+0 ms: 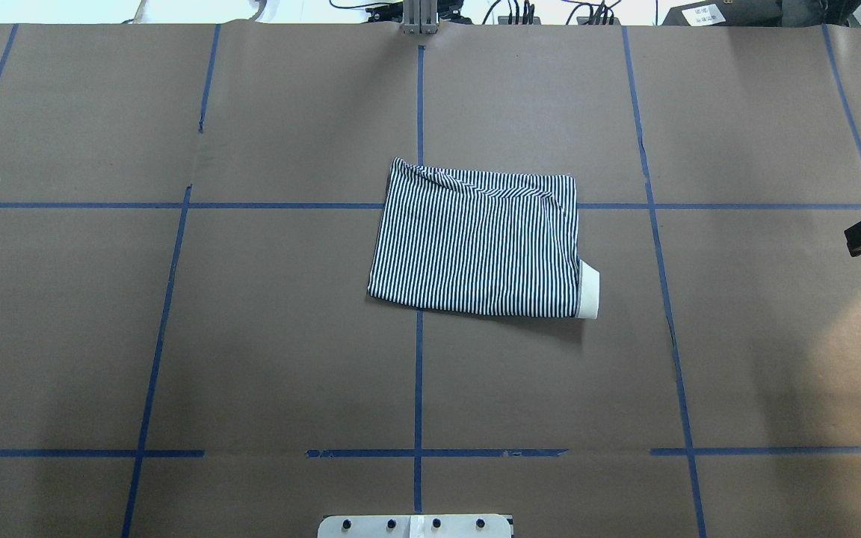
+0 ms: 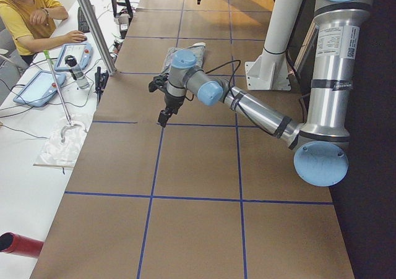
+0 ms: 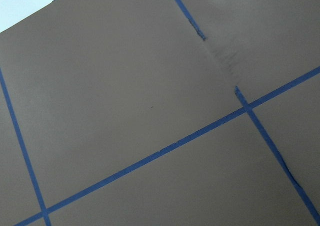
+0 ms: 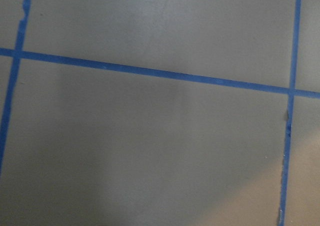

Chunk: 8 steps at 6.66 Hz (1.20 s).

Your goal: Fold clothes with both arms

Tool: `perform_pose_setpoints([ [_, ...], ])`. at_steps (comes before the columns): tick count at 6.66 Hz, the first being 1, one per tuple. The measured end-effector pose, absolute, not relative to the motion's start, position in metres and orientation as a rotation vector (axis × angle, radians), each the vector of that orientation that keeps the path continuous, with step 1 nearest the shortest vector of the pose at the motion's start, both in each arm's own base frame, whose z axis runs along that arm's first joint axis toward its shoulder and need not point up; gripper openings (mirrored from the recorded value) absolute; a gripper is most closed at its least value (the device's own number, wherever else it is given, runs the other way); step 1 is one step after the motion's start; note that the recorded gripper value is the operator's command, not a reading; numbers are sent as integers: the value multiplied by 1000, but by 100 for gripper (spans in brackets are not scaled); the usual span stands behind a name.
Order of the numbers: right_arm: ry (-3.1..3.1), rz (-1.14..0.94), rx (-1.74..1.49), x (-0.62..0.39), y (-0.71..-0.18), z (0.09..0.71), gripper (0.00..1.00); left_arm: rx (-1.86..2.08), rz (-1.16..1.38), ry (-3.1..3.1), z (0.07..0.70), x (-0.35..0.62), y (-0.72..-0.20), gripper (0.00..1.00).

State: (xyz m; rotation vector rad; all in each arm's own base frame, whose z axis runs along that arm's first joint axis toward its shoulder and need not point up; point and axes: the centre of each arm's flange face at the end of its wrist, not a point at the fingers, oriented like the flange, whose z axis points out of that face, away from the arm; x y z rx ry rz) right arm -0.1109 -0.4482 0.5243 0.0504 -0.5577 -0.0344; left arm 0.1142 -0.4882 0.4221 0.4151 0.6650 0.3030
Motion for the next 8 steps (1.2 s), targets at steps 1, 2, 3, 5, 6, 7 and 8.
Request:
perform_pose_setpoints([
  [1, -579, -14, 18, -88, -452, 545, 100, 384, 279, 696, 432, 100, -487, 100],
  [2, -637, -38, -7, -55, -453, 571, 100, 352, 252, 724, 446, 80, -481, 100],
  [3, -683, -86, -12, -13, -442, 606, 100, 332, 229, 715, 473, 48, -472, 100],
  [5, -719, -91, -37, 39, -398, 658, 100, 294, 220, 692, 562, -42, -446, 100],
  [6, -719, -83, -55, 46, -386, 672, 100, 271, 209, 713, 591, -62, -437, 100],
  [7, -718, -82, -64, 49, -381, 680, 100, 267, 212, 719, 600, -67, -434, 100],
  [8, -721, -79, -70, 49, -378, 682, 100, 269, 216, 718, 600, -67, -433, 100],
])
